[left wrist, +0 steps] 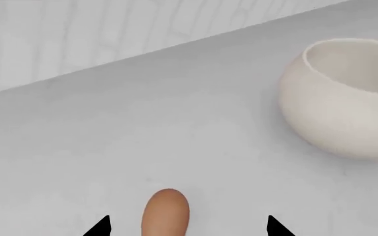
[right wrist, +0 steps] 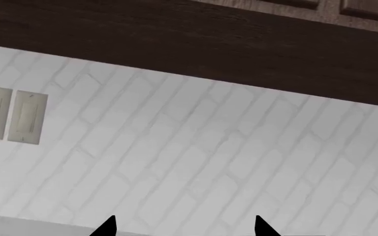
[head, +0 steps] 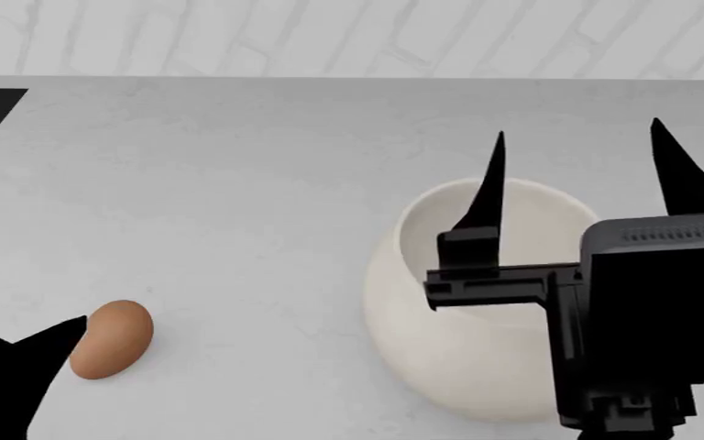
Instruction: Place the eggs and milk next to the bowl.
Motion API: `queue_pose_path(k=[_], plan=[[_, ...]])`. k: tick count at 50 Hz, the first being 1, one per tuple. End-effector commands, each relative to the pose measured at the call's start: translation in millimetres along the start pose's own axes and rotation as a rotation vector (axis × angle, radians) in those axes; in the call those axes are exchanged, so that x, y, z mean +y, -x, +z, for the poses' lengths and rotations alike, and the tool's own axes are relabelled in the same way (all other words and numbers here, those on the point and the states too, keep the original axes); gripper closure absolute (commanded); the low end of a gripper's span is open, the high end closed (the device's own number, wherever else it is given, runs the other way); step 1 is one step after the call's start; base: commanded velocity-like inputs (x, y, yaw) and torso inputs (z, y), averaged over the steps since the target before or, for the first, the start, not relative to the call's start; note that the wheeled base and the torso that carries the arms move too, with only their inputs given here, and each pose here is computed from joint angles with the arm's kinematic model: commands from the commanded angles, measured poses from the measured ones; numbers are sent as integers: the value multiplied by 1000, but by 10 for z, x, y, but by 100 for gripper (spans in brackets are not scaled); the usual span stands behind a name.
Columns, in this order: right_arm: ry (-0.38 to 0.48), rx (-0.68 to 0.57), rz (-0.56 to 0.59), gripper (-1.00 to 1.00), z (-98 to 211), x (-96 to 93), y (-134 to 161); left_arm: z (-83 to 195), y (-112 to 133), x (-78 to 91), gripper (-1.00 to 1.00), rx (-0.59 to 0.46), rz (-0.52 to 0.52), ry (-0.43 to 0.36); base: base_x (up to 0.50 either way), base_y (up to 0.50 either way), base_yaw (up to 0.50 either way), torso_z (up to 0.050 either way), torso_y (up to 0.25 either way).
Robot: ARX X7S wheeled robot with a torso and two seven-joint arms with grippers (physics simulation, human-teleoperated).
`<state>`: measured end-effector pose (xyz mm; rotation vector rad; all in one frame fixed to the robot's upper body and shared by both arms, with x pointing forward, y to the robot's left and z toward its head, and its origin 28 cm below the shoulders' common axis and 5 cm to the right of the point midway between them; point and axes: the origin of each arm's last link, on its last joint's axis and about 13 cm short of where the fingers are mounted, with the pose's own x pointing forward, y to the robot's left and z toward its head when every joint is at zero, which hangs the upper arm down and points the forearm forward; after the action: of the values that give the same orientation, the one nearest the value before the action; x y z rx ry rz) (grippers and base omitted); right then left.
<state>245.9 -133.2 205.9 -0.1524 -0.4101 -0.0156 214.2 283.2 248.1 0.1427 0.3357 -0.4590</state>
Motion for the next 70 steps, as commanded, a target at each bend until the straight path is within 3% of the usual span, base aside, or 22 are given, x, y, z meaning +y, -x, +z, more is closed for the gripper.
queue_pose_path(k=[1,25,70], plan=[[-9,-3,-9,-100,-6,-14,44,-13,5,37,-100,73,-11,-20,0,0,0,0,0],[-11,-1,-13,-100,-17,-13,40,-77,-394,171,-100,159,-10,-21,0,0,0,0,0],[-5,0,-14,-100,-33,-5,14,-272,-899,330,-100,282,-19,-14,0,0,0,0,0]])
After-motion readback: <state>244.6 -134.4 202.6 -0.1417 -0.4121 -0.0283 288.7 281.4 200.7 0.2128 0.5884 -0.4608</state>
